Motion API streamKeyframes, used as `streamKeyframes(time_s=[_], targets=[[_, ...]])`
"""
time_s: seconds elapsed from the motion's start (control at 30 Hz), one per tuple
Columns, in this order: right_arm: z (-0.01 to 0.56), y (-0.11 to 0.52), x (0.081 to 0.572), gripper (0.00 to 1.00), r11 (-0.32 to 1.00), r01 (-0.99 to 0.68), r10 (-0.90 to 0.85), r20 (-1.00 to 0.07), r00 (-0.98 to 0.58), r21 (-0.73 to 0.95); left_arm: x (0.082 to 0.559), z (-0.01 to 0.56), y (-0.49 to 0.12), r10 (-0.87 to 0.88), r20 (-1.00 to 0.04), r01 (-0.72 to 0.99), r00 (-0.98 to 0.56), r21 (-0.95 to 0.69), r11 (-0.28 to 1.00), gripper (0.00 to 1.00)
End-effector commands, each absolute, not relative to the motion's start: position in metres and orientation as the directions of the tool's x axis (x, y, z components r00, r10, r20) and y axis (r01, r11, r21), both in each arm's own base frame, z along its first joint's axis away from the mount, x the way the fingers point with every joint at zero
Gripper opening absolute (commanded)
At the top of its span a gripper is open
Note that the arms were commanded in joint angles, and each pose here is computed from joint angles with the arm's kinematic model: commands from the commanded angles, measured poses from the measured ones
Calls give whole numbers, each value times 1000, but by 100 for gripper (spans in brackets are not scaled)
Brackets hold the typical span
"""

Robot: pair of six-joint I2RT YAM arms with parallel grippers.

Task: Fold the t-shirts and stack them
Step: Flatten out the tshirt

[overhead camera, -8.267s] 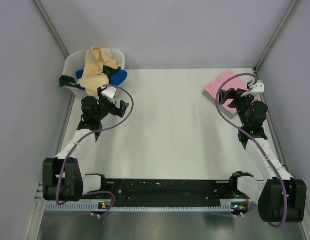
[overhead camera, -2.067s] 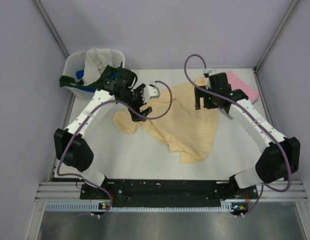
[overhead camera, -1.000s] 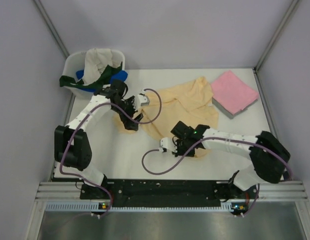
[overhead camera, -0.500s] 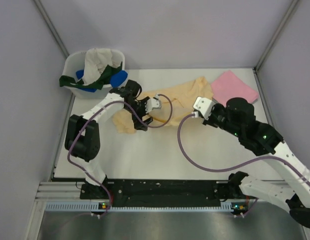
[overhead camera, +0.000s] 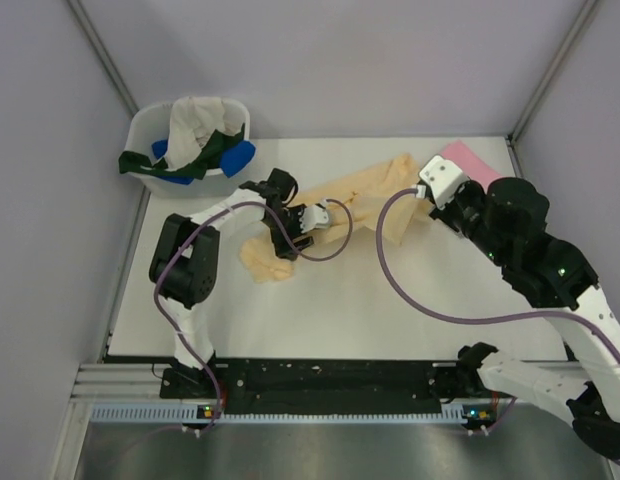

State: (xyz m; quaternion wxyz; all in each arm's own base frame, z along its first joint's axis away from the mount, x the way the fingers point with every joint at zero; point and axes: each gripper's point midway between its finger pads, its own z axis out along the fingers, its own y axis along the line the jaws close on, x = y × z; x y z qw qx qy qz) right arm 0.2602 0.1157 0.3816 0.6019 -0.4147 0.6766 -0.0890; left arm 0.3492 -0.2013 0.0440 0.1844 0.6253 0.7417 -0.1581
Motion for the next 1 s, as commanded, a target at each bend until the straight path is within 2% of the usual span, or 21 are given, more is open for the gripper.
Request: streamKeyframes(time_s=[0.0,0.03,0.23,0.4,0.57,0.77,0.97], targets=[[436,91,255,0,736,-307,-603,-790,107,-603,371,59,-206,857,-493,974,-148,75,212,67],[439,87,255,0,743,-290,-602,-792,103,-603,369,64,-209,849,-507,975,-149,68,212,60],[451,82,255,0,765,-256,-587,-803,101,-591,352,93,-230,779,-609,984,-152,-16,180,0],[459,71,257,0,794,-212,-566,-820,84,-569,342,124,-234,748,-643,984,-164,-57,167,0],[475,58,254,0,823,-152,-541,-836,86,-548,345,175,-219,707,-680,971,-191,-24,239,0],[509,60,235,0,845,-170,-476,-859,190,-506,333,259,-188,623,-770,949,-142,73,306,0],[560,63,198,0,880,-231,-324,-880,347,-415,300,333,-151,574,-809,912,-124,134,387,0]])
